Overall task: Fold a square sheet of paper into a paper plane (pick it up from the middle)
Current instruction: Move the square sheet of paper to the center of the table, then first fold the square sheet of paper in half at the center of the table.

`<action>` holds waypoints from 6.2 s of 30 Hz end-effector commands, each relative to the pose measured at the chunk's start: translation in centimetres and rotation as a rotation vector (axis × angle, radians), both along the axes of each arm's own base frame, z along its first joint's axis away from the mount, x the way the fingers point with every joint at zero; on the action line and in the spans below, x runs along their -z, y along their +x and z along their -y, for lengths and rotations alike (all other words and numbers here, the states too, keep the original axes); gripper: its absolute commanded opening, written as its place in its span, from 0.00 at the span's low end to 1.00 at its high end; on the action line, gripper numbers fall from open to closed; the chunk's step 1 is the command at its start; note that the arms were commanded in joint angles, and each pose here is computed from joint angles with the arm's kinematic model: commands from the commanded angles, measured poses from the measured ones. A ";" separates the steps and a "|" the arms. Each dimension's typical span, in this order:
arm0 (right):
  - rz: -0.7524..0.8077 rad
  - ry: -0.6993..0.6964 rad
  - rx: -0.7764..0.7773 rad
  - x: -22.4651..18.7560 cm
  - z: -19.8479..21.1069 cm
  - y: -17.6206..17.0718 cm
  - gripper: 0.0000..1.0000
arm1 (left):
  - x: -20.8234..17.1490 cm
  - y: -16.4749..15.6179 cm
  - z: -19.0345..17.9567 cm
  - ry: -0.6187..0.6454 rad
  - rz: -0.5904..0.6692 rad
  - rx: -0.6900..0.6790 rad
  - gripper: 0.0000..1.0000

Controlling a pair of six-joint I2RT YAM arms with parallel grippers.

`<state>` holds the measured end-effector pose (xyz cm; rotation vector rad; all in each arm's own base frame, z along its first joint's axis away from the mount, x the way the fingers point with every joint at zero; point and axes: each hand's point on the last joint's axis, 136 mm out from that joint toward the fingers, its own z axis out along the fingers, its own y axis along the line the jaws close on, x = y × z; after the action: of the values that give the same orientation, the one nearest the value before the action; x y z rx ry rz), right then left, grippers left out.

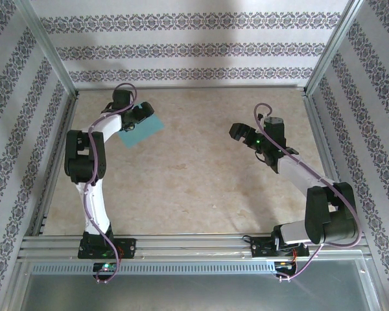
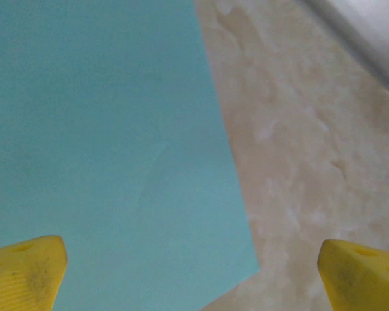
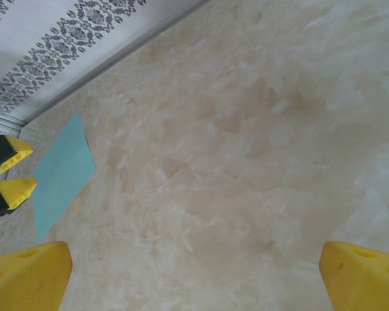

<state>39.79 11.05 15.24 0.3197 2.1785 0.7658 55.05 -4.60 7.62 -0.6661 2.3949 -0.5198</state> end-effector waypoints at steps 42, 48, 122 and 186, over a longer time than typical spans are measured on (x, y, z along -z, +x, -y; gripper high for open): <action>-0.224 -0.035 -0.047 3.7 -4.1 -4.8 0.98 | -1.6 -24.4 16.0 0.210 -0.343 0.447 0.99; -0.270 -0.061 -0.093 5.0 -6.6 -5.3 0.98 | -0.6 -23.5 14.6 0.243 -0.344 0.308 0.99; -0.226 0.059 -0.109 3.4 -6.5 -5.0 0.98 | -4.8 -22.4 24.9 -0.335 -0.178 0.565 0.38; -0.360 0.060 -0.130 8.4 -7.5 -6.9 0.98 | 15.7 -29.5 14.4 0.087 -0.828 0.187 0.45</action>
<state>33.18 17.94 7.22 0.3980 2.5282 0.8859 31.31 -25.08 0.74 -0.5318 3.0358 -0.7256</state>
